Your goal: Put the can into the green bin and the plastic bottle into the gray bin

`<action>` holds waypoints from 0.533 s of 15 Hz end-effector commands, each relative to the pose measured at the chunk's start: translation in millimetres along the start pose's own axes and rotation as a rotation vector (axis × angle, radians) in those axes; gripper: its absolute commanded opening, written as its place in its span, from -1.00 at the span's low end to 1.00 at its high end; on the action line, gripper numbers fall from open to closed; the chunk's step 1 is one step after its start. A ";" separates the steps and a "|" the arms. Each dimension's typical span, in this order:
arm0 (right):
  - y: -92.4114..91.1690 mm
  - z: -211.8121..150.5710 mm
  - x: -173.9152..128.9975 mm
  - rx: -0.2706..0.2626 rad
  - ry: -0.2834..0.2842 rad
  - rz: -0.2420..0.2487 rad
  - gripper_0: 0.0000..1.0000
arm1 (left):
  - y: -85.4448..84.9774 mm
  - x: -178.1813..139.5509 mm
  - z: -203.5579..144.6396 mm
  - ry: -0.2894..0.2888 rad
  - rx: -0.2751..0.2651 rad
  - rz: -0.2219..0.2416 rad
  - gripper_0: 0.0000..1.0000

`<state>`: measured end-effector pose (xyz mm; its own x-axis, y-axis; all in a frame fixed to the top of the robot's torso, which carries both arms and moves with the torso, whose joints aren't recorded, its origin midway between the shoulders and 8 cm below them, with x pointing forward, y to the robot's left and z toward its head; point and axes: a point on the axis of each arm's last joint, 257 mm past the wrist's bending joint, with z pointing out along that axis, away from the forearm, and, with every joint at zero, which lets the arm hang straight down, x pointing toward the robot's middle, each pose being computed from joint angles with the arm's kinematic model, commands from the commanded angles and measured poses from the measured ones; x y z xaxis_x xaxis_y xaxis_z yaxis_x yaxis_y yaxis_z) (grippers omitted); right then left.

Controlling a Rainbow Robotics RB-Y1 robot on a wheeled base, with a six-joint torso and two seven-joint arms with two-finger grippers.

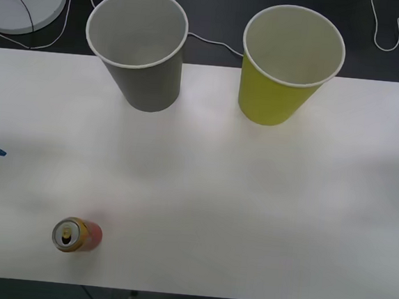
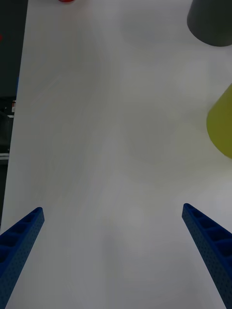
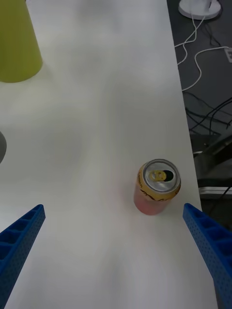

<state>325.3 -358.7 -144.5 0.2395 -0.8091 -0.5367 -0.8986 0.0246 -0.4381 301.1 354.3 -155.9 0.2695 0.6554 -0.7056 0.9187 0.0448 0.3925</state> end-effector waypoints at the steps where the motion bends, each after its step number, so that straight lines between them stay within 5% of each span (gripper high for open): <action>1: 0.0 0.0 0.0 0.000 0.000 0.000 1.00 | -12.6 19.5 1.1 -0.048 -0.023 -0.006 1.00; 8: 0.0 0.0 0.0 0.000 0.000 0.000 1.00 | -54.6 65.5 4.2 -0.104 -0.044 -0.032 1.00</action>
<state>325.3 -358.6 -144.5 0.2395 -0.8091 -0.5367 -0.8986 0.0246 -0.4381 274.3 390.4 -221.5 0.2711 0.5791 -0.7689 0.9124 0.0999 0.3969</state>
